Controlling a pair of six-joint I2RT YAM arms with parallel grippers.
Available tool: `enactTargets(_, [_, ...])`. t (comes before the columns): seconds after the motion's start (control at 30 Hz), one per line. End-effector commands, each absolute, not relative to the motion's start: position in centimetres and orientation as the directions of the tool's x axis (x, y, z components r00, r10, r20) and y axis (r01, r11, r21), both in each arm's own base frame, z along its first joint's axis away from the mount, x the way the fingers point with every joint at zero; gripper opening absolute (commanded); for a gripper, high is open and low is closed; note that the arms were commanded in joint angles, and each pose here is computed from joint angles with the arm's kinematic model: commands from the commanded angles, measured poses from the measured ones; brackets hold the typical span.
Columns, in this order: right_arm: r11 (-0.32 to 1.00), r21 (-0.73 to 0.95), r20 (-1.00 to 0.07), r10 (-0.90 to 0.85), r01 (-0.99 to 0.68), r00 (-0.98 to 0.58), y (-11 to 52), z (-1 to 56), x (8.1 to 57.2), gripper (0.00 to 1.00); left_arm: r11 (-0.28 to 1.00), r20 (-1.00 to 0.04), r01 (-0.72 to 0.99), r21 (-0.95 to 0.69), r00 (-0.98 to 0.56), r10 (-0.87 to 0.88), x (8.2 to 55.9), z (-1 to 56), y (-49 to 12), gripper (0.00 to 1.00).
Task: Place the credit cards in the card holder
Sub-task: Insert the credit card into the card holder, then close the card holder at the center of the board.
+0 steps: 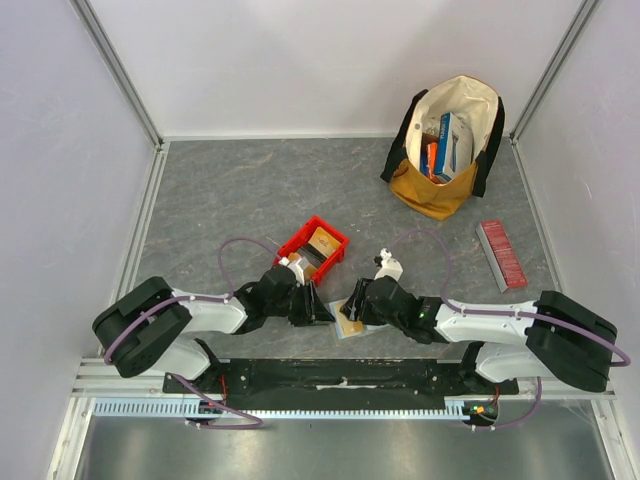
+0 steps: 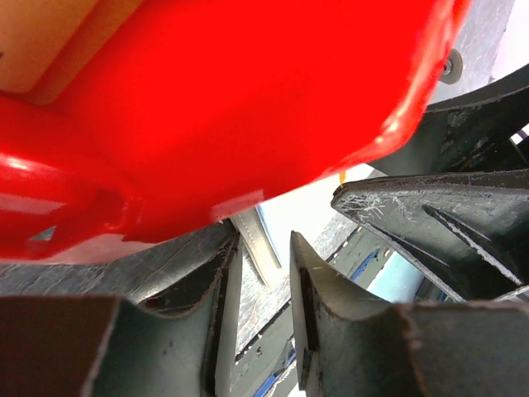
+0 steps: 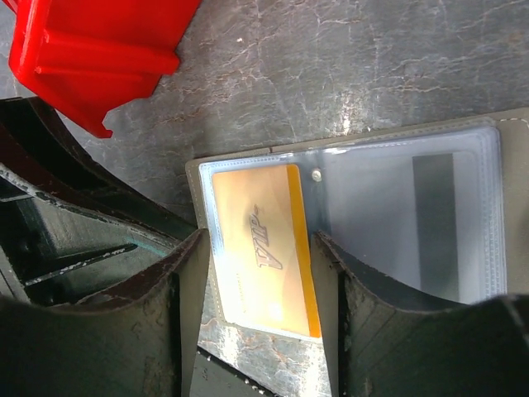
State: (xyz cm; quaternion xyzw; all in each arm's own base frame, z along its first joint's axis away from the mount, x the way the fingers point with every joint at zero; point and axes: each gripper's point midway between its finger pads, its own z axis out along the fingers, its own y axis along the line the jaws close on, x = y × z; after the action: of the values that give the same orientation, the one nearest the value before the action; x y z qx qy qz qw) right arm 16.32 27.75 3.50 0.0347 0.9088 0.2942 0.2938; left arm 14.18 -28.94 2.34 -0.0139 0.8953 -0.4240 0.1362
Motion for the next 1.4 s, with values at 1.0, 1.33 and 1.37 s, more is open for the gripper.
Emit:
enactTargets(1.0, [0.929, 0.298, -0.734, 0.074, -0.222, -0.676, 22.7, 11.2, 18.6, 0.73, 0.731, -0.357, 0.170, -0.661, -0.928, -0.107, 13.8, 5.3, -25.7, 0.02])
enactTargets(1.33, [0.980, 0.104, -0.717, -0.044, -0.169, -0.696, 20.7, 8.2, 19.1, 0.74, 0.724, -0.324, 0.132, -0.677, -0.937, -0.133, 13.5, 5.2, -25.6, 0.33])
enactTargets(1.37, [0.982, 0.090, -0.718, -0.054, -0.169, -0.694, 20.5, 8.0, 19.2, 0.74, 0.717, -0.322, 0.131, -0.685, -0.937, -0.137, 13.4, 5.3, -25.7, 0.34])
